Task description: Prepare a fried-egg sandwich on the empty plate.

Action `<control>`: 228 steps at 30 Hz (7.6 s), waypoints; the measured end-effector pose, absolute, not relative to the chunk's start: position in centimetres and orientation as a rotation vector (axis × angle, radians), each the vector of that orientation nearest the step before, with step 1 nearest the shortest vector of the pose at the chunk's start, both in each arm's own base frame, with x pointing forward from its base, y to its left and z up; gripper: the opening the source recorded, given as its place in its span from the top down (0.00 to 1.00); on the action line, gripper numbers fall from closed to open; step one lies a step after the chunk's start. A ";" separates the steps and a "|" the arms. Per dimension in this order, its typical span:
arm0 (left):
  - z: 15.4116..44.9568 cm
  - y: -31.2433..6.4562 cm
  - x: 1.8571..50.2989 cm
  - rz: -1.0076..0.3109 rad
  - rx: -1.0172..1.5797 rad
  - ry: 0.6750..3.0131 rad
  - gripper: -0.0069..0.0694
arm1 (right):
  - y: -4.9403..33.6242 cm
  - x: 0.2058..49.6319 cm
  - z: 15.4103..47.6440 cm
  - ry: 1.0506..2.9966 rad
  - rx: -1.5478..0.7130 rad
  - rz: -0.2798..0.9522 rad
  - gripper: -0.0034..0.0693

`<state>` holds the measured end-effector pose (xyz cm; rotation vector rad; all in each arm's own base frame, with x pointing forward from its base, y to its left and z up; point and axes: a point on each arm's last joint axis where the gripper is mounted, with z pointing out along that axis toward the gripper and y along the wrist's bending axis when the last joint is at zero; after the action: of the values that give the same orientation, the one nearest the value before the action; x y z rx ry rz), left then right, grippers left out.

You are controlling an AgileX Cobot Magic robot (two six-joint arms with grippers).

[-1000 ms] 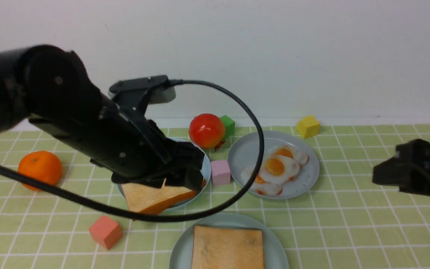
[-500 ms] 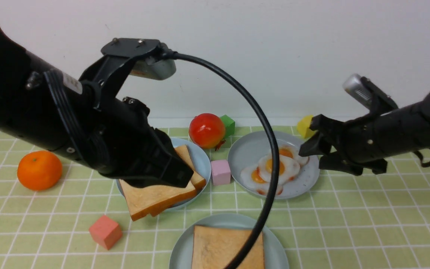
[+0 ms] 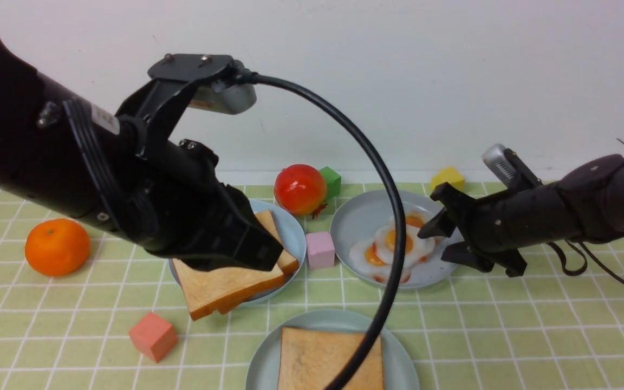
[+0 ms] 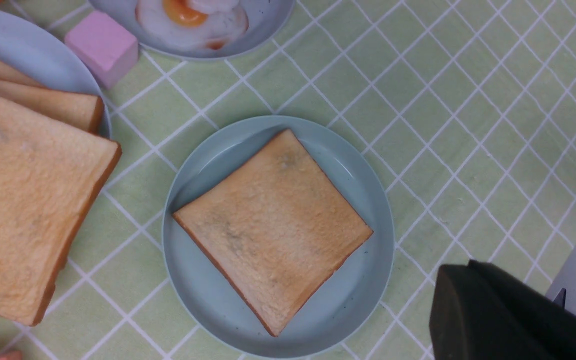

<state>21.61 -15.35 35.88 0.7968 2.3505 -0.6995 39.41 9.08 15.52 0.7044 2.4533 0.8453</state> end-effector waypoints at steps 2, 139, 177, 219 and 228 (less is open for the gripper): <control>35.9 -15.3 21.6 -0.699 0.797 2.351 0.93 | 9.0 39.5 15.3 2.443 0.716 0.844 0.39; 19.3 -4.7 31.9 -0.825 -0.436 2.434 0.79 | 11.4 10.9 35.7 2.073 -0.857 0.620 0.93; 16.3 -16.4 25.8 -0.834 0.133 2.697 0.40 | 10.6 10.0 32.5 2.353 -0.850 0.569 0.86; 32.1 -3.0 0.5 -0.797 0.224 2.181 0.93 | 0.0 1.8 27.5 1.837 -0.310 0.554 0.80; 30.4 -1.9 2.4 -0.528 0.171 1.986 0.93 | 0.0 1.8 27.4 1.838 -0.310 0.554 0.78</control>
<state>2.38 -1.86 30.39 0.1714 1.9863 -0.5285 1.77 0.03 27.44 -0.3097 1.8379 0.5540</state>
